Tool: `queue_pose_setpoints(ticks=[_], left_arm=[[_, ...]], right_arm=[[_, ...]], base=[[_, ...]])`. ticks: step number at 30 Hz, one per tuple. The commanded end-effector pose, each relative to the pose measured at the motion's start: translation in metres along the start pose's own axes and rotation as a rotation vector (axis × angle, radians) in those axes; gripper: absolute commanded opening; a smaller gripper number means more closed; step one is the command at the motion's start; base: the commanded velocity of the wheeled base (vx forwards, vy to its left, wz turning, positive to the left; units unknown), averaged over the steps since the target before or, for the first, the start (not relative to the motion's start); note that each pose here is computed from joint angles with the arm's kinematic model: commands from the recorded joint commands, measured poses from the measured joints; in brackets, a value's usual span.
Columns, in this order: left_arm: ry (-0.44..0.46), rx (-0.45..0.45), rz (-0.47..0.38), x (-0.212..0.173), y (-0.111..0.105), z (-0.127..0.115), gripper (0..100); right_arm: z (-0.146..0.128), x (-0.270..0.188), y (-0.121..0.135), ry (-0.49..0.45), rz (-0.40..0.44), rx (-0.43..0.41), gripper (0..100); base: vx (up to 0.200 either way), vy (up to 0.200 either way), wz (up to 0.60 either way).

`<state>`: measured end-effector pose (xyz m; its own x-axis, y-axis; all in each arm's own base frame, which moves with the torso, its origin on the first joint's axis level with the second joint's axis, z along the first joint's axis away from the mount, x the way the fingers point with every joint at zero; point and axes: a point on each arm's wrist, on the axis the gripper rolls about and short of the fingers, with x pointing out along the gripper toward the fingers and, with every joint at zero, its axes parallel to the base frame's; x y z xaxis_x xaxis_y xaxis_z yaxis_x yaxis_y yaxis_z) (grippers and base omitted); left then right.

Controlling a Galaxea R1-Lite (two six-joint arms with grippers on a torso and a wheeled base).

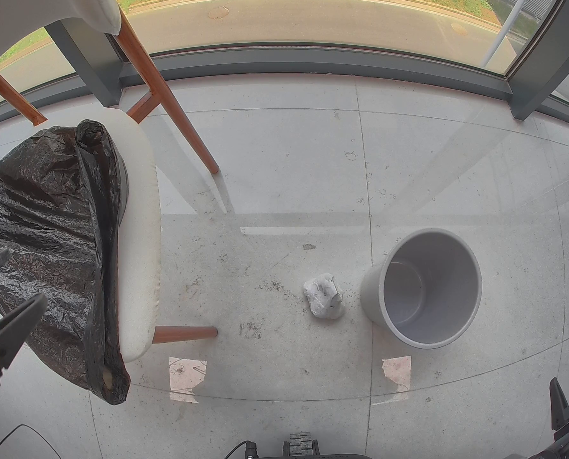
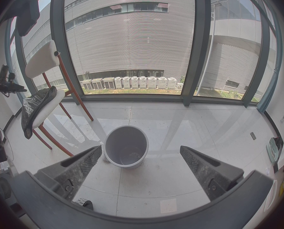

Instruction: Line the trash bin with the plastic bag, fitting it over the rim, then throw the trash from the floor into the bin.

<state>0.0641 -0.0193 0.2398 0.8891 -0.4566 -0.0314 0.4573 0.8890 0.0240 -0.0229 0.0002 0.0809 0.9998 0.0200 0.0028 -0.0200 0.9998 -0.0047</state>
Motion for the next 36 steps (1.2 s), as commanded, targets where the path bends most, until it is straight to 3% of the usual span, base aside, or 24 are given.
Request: queue_pose_setpoints(ticks=[1, 6, 17, 24, 30, 34, 36], left_arm=[[0.15, -0.059, -0.052, 0.06, 0.012, 0.002, 100], [0.21, -0.081, -0.037, 0.077, 0.016, -0.004, 100], [0.289, -0.075, 0.102, 0.098, 0.023, -0.013, 100], [0.322, -0.062, 0.106, 0.106, 0.016, -0.018, 100], [0.34, -0.053, 0.161, 0.114, 0.019, -0.019, 100], [0.345, -0.023, 0.195, 0.114, 0.019, -0.019, 100], [0.357, 0.046, 0.227, 0.113, 0.02, -0.021, 100]], right_arm=[[-0.005, 0.0, 0.0, 0.006, 0.002, 0.0, 100], [-0.005, 0.0, 0.0, 0.006, 0.002, 0.0, 100], [-0.005, 0.0, 0.0, 0.006, 0.002, 0.0, 100], [-0.005, 0.0, 0.0, 0.006, 0.002, 0.0, 100], [-0.005, 0.0, 0.0, 0.006, 0.002, 0.0, 100], [-0.005, 0.0, 0.0, 0.006, 0.0, 0.0, 100], [-0.005, 0.0, 0.0, 0.006, 0.0, 0.0, 100]], base=[[0.0, 0.0, 0.0], [0.0, 0.0, 0.0], [0.0, 0.0, 0.0], [0.0, 0.0, 0.0], [0.0, 0.0, 0.0], [0.0, 0.0, 0.0], [0.0, 0.0, 0.0]])
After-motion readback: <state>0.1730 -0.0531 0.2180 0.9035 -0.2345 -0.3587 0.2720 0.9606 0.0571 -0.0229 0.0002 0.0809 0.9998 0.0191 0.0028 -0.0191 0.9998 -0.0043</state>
